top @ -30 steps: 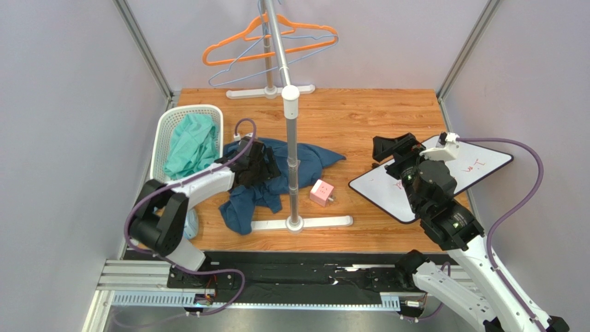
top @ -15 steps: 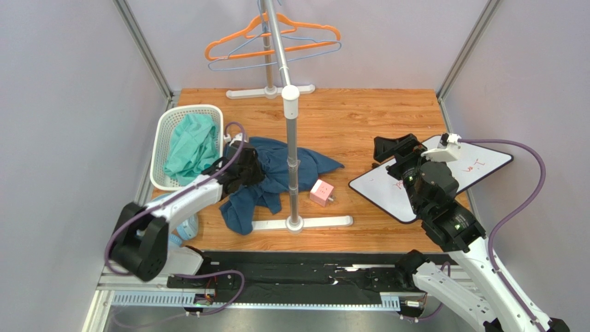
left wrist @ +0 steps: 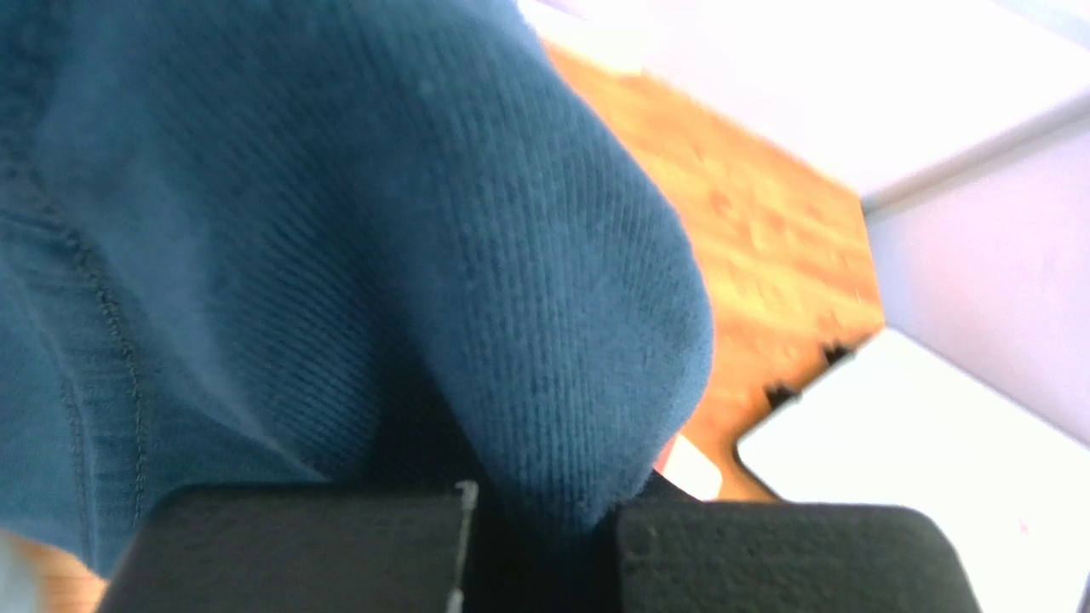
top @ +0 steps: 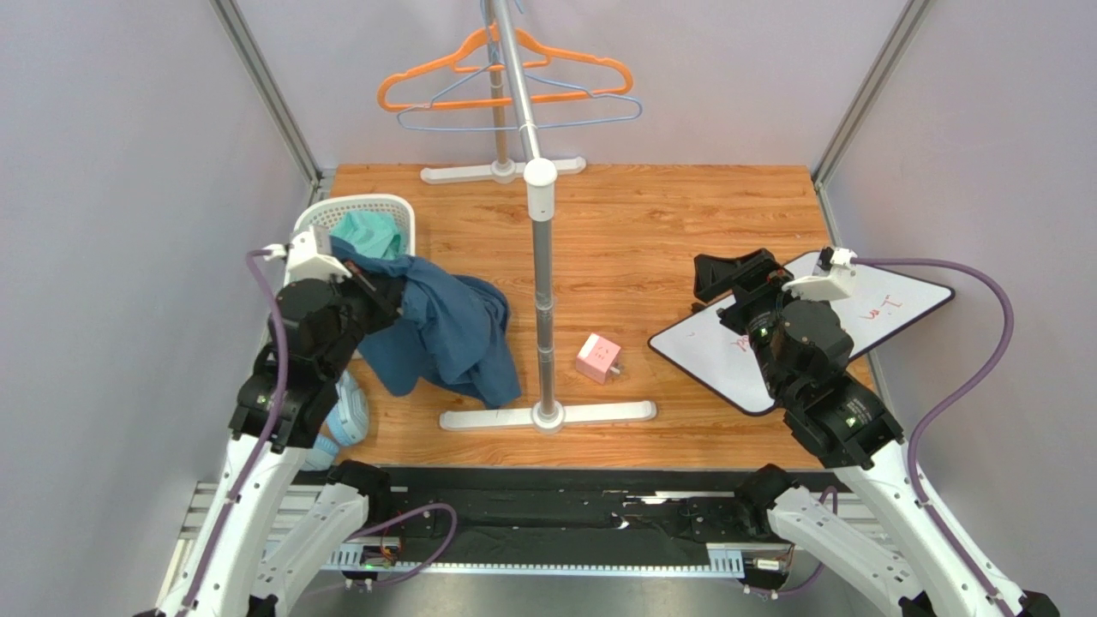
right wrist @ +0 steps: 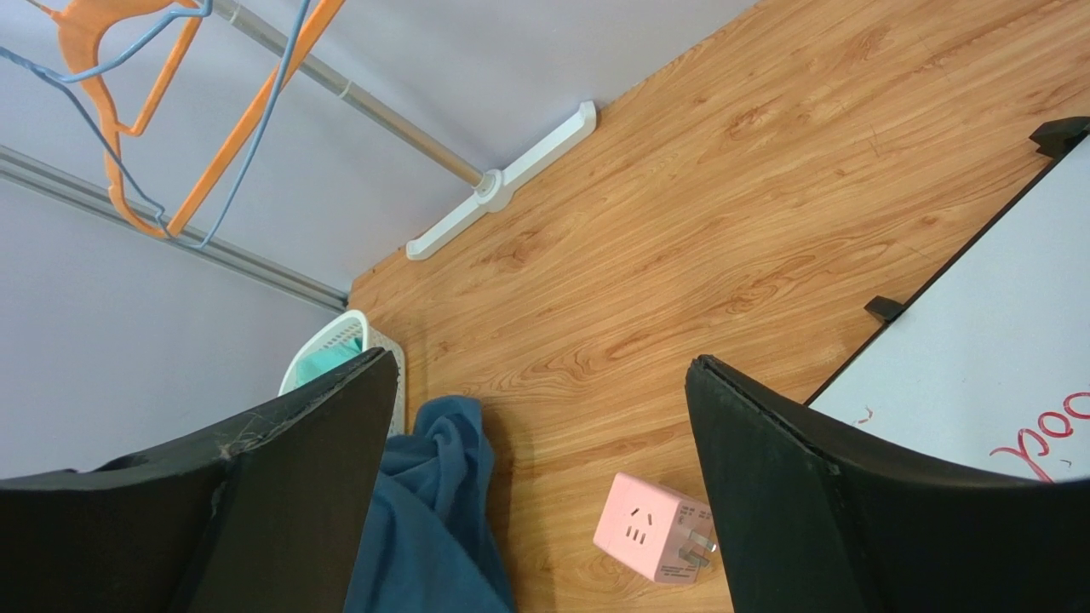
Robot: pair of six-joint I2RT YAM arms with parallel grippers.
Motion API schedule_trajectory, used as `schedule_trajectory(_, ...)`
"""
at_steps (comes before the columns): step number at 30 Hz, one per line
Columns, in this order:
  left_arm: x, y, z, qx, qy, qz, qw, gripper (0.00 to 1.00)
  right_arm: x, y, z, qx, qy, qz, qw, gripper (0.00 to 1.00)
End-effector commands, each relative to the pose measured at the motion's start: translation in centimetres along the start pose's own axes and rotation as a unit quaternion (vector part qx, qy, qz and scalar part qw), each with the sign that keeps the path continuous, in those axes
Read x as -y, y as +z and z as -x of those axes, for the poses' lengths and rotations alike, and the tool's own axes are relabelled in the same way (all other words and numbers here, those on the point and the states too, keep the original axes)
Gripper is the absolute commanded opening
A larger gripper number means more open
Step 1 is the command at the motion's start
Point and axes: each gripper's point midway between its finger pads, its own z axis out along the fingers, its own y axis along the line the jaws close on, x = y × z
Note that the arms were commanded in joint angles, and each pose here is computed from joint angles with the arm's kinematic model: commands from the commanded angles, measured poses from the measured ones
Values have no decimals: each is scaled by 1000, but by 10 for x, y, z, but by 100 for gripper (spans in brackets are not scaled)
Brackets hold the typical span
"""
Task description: Remove the t-shirt from the hanger
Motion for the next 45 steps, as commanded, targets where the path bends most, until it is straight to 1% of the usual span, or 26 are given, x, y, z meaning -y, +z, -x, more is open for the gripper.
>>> schedule_trajectory(1, -3, -30, 69, 76, 22, 36, 996, 0, -4, -2, 5, 6, 1, 9, 1000, 90)
schedule_trajectory(3, -6, -32, 92, 93, 19, 53, 994, 0, -5, -2, 6, 6, 2, 10, 1000, 90)
schedule_trajectory(4, 4, -40, 114, 118, 16, 43, 992, 0, -5, -2, 5, 6, 2, 10, 1000, 90)
schedule_trajectory(5, 4, -33, 122, 118, 16, 47, 992, 0, -4, -1, 5, 6, 3, 10, 1000, 90)
schedule_trajectory(6, 14, -43, 146, 140, 14, 37, 989, 0, -5, -1, 4, 5, 3, 10, 1000, 90)
schedule_trajectory(8, 14, -38, 165, 143, 13, 49, 988, 0, -4, -1, 4, 5, 0, 10, 1000, 90)
schedule_trajectory(9, 21, -49, 188, 170, 14, 46, 984, 0, -5, -2, 5, 5, 0, 11, 1000, 90)
schedule_trajectory(10, 23, -50, 199, 182, 13, 49, 982, 0, -5, -2, 6, 8, -1, 11, 1000, 90)
schedule_trajectory(11, 24, -43, 206, 179, 9, 46, 983, 0, -5, -2, 7, 8, -2, 10, 1000, 90)
schedule_trajectory(12, 34, -55, 226, 203, 13, 36, 978, 0, -7, -3, 10, 12, -1, 14, 1000, 90)
schedule_trajectory(14, 35, -49, 244, 213, 15, 42, 976, 0, -9, -4, 13, 14, -7, 15, 1000, 90)
schedule_trajectory(15, 47, -60, 260, 233, 22, 28, 972, 0, -9, -4, 14, 16, -7, 15, 1000, 90)
schedule_trajectory(16, 46, -51, 267, 231, 23, 28, 972, 0, -10, -4, 16, 17, -7, 16, 1000, 90)
schedule_trajectory(18, 60, -58, 287, 251, 33, 8, 967, 0, -11, -4, 18, 19, -9, 17, 1000, 90)
schedule_trajectory(19, 58, -49, 292, 248, 32, 10, 968, 0, -12, -4, 19, 20, -9, 18, 1000, 90)
schedule_trajectory(21, 65, -52, 308, 266, 39, -6, 963, 0, -14, -3, 17, 15, -12, 19, 1000, 90)
schedule_trajectory(23, 60, -46, 318, 269, 33, -6, 963, 0, -15, -2, 16, 13, -15, 19, 1000, 90)
schedule_trajectory(24, 66, -50, 323, 274, 37, -16, 961, 0, -15, -3, 16, 10, -16, 20, 1000, 90)
schedule_trajectory(26, 56, -44, 333, 274, 29, -10, 961, 0, -16, -3, 16, 10, -14, 21, 1000, 90)
schedule_trajectory(29, 52, -46, 339, 276, 28, -9, 961, 0, -13, -4, 14, 8, -17, 20, 1000, 90)
schedule_trajectory(32, 46, -40, 334, 266, 27, -10, 964, 0, -12, -4, 13, 8, -15, 18, 1000, 90)
schedule_trajectory(33, 40, -32, 328, 254, 24, -8, 967, 0, -12, -3, 12, 6, -14, 17, 1000, 90)
schedule_trajectory(35, 34, -29, 323, 252, 26, -3, 967, 0, -12, -1, 8, 0, -13, 16, 1000, 90)
schedule_trajectory(38, 12, -17, 310, 238, 23, 26, 971, 0, -13, 1, 3, -9, -11, 19, 1000, 89)
schedule_trajectory(41, -2, -1, 295, 213, 12, 30, 977, 0, -14, 1, 2, -11, -8, 20, 1000, 89)
schedule_trajectory(45, -12, 39, 253, 130, -16, -20, 991, 0, -14, 2, -1, -14, -4, 21, 1000, 89)
